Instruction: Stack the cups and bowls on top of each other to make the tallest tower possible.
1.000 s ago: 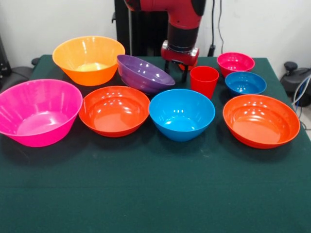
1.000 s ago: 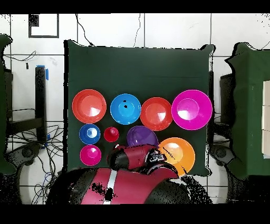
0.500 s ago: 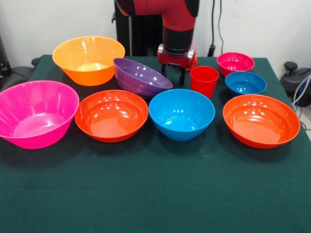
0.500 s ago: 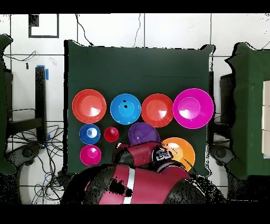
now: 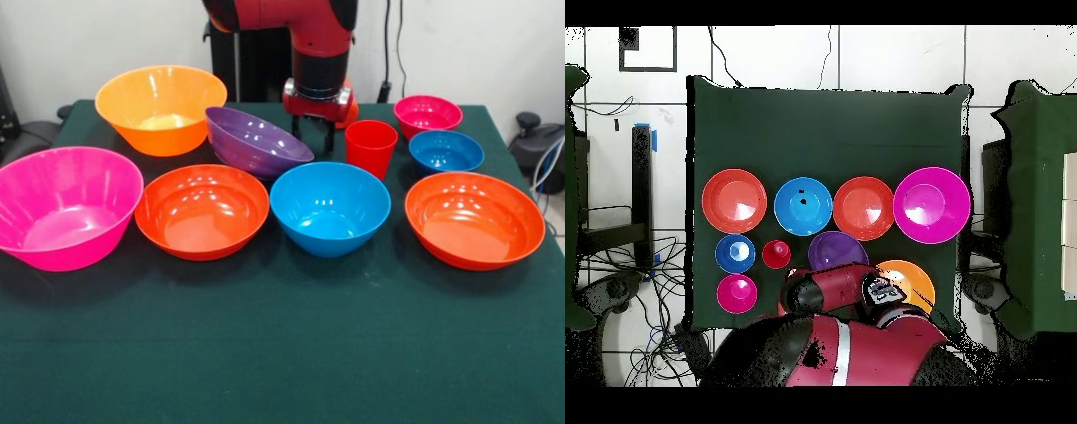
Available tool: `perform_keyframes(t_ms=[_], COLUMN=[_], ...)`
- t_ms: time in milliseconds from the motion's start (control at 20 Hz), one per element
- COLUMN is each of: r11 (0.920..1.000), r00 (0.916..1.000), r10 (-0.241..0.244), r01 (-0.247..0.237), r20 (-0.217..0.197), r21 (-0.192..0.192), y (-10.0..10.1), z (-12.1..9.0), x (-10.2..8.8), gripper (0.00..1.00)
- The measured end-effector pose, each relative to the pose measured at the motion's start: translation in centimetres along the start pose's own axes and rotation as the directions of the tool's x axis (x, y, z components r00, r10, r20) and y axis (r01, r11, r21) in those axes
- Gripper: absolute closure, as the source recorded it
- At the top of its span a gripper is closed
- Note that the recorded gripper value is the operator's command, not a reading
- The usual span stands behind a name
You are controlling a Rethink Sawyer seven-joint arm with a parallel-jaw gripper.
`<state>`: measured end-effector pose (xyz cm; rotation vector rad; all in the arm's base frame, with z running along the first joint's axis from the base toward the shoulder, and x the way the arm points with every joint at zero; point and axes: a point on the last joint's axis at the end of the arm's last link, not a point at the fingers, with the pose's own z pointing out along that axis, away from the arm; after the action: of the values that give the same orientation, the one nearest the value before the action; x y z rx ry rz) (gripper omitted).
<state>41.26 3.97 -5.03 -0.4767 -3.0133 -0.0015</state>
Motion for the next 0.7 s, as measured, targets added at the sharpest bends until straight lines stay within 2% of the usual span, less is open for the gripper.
perform_keyframes(t_ms=[150,350,700], r11=[0.9998,0.9992,0.9987], r00=[0.9995,0.9986,0.9987], r10=[0.007,0.013,0.029], r01=[-0.007,-0.011,-0.027], r20=[-0.031,-0.051,-0.043], r21=[0.019,0.038,0.044], y=[0.2,0.3,1.1], z=[-1.2,-2.9,-6.6], x=[-0.5,-1.2,-3.2], gripper=[0.00,0.00,0.00])
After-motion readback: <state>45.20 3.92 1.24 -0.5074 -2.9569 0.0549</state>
